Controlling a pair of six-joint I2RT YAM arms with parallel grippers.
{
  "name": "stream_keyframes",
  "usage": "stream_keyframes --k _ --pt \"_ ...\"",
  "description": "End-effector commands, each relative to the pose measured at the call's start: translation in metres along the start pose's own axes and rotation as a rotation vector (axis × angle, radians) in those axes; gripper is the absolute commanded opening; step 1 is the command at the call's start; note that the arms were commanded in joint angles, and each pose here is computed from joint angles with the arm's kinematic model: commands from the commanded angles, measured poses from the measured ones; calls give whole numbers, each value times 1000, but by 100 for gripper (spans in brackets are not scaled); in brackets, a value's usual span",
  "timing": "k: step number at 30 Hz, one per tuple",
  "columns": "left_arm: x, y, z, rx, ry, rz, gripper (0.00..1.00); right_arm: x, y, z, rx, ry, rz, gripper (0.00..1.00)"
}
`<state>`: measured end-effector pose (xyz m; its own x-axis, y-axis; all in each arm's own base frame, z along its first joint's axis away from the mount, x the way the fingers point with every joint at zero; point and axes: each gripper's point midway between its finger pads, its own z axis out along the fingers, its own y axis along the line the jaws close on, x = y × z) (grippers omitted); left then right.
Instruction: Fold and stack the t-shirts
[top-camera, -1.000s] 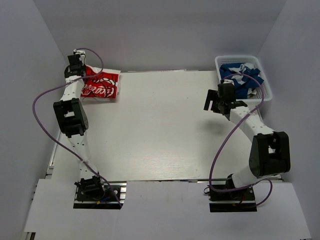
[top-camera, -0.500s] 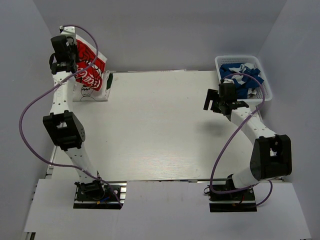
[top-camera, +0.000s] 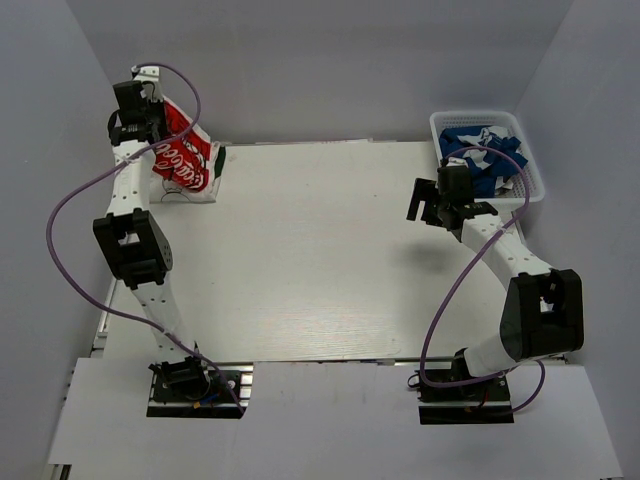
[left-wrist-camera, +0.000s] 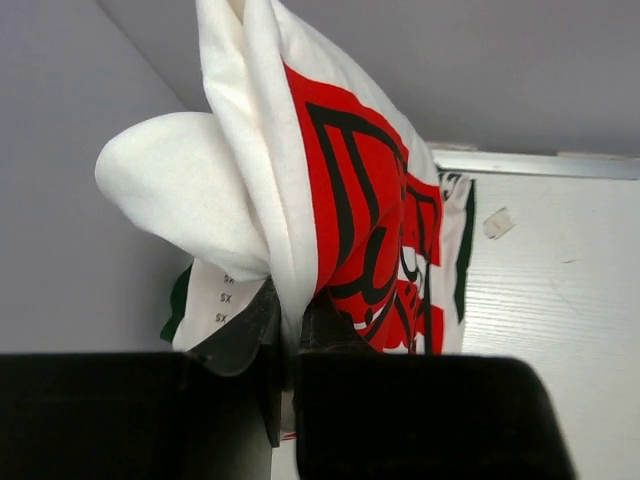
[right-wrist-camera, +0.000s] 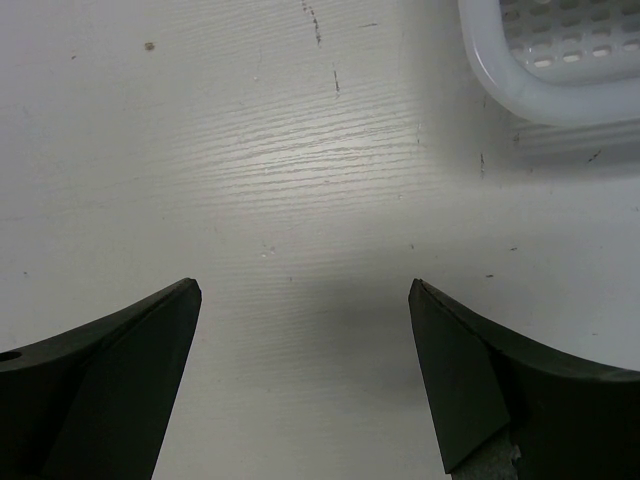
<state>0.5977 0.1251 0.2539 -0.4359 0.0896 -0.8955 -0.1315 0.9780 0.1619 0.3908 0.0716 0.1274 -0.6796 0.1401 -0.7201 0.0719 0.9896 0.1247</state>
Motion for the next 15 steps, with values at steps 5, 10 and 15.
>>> stream_keyframes --k 5,10,15 --pt "-109 -16 -84 147 -256 -55 0 -13 10 -8 -50 -40 4 90" --pt "-124 -20 -103 180 -287 -78 0 -9 13 -9 -74 -28 11 90" --pt "-115 -14 -93 138 -253 -108 0 -5 18 -8 -96 -11 11 90"
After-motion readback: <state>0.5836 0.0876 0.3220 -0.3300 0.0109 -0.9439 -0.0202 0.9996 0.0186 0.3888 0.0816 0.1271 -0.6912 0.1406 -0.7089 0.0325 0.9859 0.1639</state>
